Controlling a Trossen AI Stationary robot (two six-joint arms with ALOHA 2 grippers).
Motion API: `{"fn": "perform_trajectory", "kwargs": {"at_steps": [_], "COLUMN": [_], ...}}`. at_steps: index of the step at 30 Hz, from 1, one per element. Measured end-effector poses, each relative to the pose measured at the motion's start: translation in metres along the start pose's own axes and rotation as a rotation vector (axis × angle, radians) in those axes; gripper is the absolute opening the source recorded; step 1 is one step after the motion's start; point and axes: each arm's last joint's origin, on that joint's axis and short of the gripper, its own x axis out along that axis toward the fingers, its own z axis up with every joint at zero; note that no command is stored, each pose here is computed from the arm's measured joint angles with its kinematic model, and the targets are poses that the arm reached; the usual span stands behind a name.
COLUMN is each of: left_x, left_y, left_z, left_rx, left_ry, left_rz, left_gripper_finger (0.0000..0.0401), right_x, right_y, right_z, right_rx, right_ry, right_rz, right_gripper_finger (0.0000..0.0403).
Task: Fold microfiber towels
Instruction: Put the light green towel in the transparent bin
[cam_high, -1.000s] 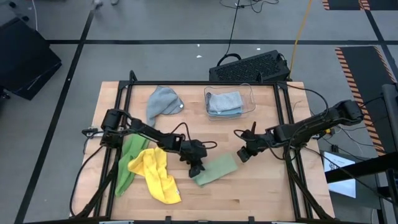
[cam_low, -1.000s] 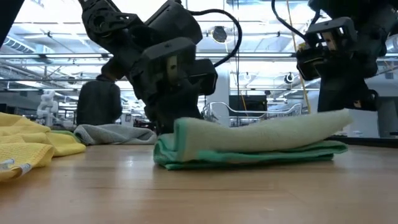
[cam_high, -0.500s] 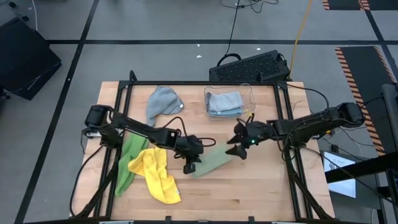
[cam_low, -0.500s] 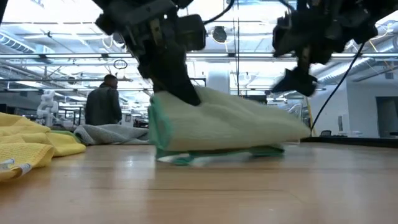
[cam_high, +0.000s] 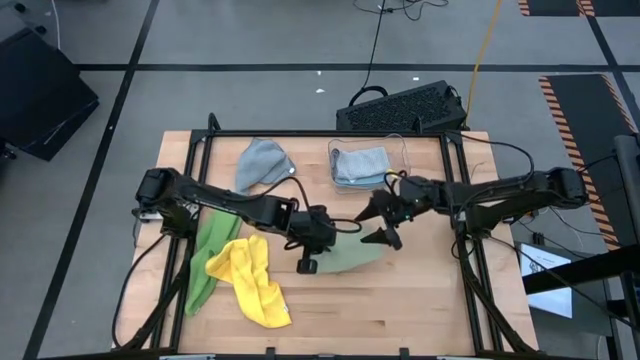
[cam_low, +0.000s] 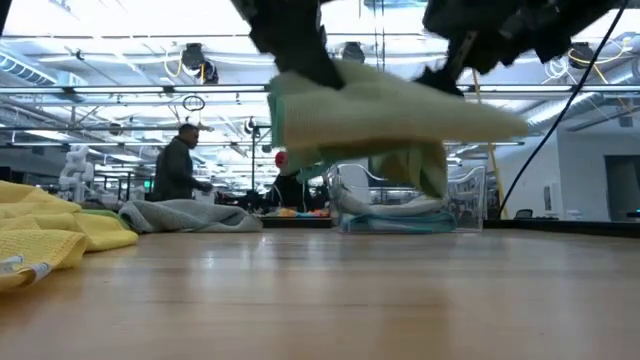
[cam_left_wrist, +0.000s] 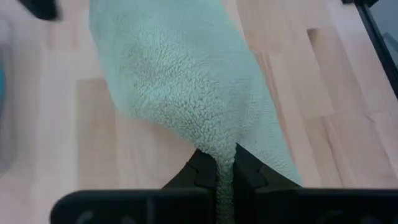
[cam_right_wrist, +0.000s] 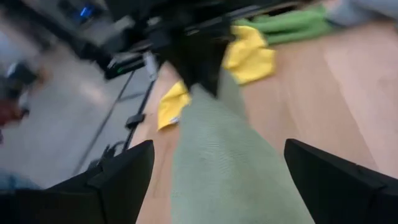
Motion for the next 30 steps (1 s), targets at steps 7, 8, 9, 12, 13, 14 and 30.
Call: {"fn": "perform_trajectory", "kwargs": {"at_steps": [7,8,9,12,13,14,30], "left_x": [-0.021,-0.023,-0.024,-0.027,-0.028,-0.029,-0.031], "left_y": [0.001,0.000,0.000,0.000,0.001,0.001,0.029], "left_z": [0.019,0.020,0.021,0.025,0.026,0.027,0.021], "left_rx": [0.106,0.118,0.130,0.169,0.179,0.186,0.167], "left_ry": [0.007,0.005,0.001,-0.011,-0.014,-0.017,0.052], "left_rz": [0.027,0.027,0.027,0.028,0.029,0.030,0.076], "left_gripper_finger": [0.0019,0.0020,0.0020,0.0014,0.0012,0.0012,0.0020], "right_x": [-0.006,-0.007,-0.007,-0.005,-0.004,-0.002,0.005], "right_y": [0.000,-0.001,-0.003,-0.009,-0.011,-0.014,-0.031], "right_z": [0.020,0.021,0.021,0.020,0.018,0.016,0.007], "right_rx": [-0.088,-0.085,-0.084,-0.094,-0.094,-0.091,0.052], "right_ry": [0.020,0.024,0.032,0.056,0.073,0.089,0.188], "right_rz": [0.015,0.025,0.041,0.075,0.080,0.089,0.118], "right_gripper_finger": [0.0352,0.0352,0.0352,0.0352,0.0352,0.0352,0.0155]}}
